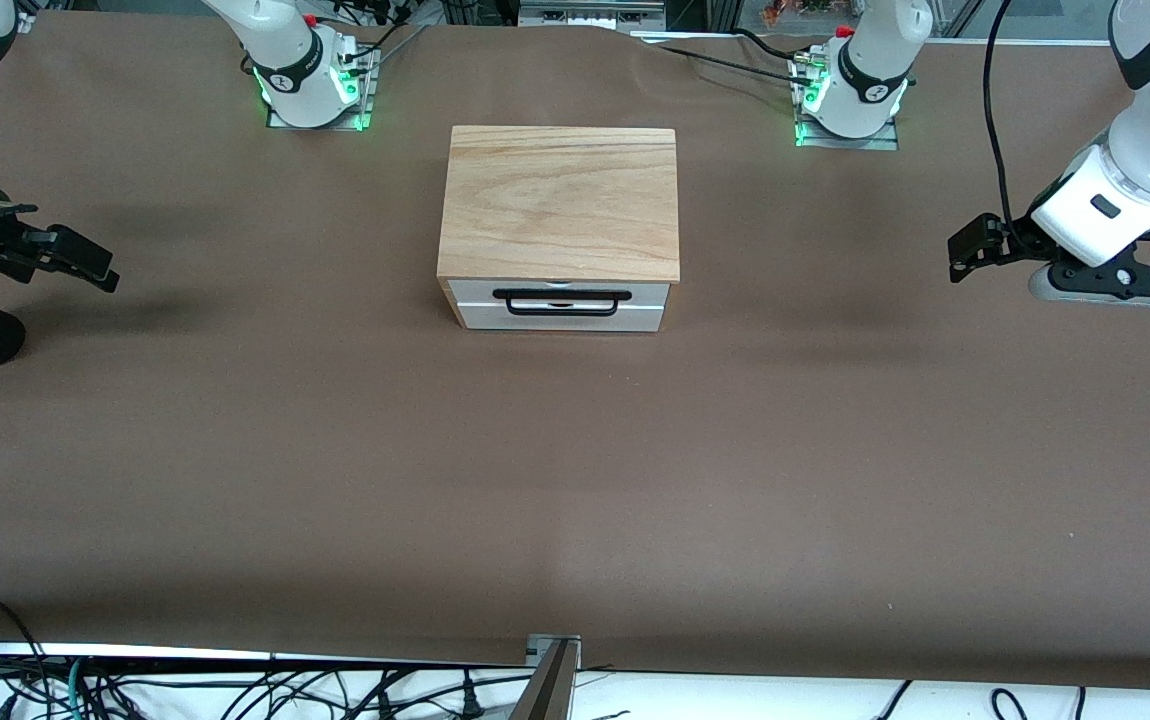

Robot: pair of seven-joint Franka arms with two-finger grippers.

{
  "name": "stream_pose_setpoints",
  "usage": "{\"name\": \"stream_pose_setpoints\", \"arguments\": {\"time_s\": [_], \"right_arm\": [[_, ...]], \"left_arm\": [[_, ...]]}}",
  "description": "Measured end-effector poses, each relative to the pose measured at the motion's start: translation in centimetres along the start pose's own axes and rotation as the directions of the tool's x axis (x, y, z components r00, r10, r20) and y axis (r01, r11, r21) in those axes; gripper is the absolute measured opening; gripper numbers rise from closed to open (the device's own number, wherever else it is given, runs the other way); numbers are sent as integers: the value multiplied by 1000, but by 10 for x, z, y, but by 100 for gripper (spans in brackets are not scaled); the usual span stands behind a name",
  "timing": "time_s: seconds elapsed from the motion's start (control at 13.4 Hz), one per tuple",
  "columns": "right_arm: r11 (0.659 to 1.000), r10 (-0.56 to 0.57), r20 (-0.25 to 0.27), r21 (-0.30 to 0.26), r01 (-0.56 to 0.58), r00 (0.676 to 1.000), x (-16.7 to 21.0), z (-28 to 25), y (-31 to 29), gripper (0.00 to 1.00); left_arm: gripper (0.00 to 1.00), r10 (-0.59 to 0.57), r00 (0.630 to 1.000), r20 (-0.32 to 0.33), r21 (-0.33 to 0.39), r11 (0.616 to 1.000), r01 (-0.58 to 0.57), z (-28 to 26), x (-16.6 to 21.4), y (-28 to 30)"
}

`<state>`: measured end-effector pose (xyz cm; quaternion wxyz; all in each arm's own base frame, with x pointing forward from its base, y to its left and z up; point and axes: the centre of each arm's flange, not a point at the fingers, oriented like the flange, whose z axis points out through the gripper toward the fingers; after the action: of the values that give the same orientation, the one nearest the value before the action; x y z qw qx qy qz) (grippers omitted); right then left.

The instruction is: Pull top drawer with both arms simultaneously

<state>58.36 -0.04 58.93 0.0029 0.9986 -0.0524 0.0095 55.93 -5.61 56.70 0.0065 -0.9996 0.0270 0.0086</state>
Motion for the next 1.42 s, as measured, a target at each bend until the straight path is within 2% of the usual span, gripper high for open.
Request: {"name": "stream_pose_setpoints", "arguments": {"time_s": [1.19,1.42], "right_arm": [[1000,1,0,-1,-1,1000,0,0,0,100],[1000,-2,24,-4,2,1000,6,15,-2,100]], "left_arm": [[100,8,1000,11,0,1000,-8,2,-1,4],[100,13,999,34,-19,1000,-12,14,4,10]]}}
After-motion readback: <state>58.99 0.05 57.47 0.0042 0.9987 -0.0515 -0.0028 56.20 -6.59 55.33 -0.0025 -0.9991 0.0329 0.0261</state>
